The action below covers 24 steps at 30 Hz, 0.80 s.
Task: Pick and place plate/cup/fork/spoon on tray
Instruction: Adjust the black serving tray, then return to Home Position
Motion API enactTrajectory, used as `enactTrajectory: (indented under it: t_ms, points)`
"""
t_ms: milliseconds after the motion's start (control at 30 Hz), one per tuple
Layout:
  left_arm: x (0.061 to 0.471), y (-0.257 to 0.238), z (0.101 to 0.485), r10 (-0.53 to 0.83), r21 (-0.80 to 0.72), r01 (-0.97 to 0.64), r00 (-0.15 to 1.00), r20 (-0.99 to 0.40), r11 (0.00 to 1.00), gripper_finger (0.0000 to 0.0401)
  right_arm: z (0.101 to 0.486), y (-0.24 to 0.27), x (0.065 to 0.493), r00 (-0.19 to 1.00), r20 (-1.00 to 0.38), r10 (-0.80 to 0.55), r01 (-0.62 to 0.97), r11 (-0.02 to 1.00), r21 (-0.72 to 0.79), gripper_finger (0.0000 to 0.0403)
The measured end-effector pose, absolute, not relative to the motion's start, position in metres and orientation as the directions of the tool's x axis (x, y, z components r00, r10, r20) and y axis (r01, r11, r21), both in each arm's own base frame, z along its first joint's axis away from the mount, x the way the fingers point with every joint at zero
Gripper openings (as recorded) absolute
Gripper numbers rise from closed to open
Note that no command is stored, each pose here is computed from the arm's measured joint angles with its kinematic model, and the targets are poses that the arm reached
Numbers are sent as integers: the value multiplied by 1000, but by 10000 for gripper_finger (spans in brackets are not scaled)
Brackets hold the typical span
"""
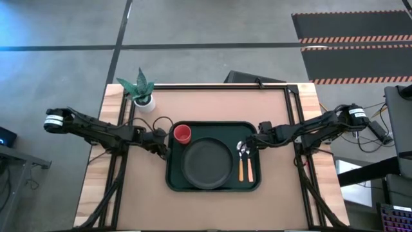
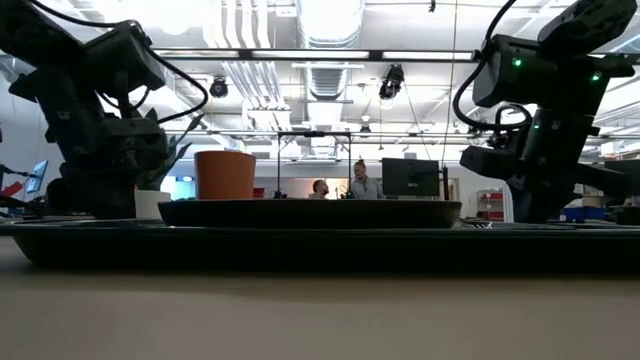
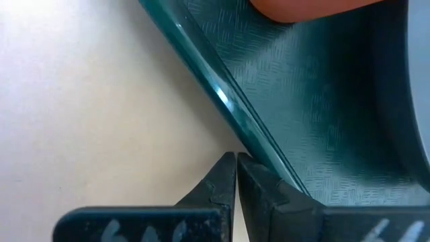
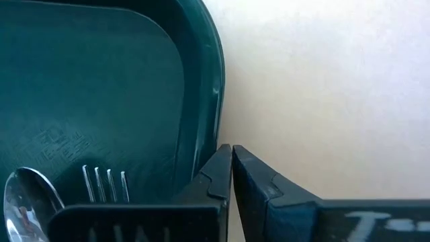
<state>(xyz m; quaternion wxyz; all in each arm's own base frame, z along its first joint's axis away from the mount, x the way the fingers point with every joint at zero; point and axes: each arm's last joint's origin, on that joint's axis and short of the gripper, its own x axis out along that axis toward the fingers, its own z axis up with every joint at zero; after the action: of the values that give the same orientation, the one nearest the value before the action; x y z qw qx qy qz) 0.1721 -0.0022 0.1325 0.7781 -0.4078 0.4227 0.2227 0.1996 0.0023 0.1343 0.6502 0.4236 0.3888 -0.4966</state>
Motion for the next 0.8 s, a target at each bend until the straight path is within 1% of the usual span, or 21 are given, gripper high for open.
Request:
enactTrajectory:
  t_ms: [267,467,800]
  points:
    - [162,-2,139,1,-427,-703,520,-854,568,0,143,3,201,240,-922,-304,965,182,190,8]
    - [158,-2,145,-1,-450,-693,544,-839,564,0,150,3,203,260,-913,-314,957,206,202,8]
    - [159,-2,141,-10,-437,-701,523,-852,564,0,150,2,202,239,-917,-321,962,209,178,9]
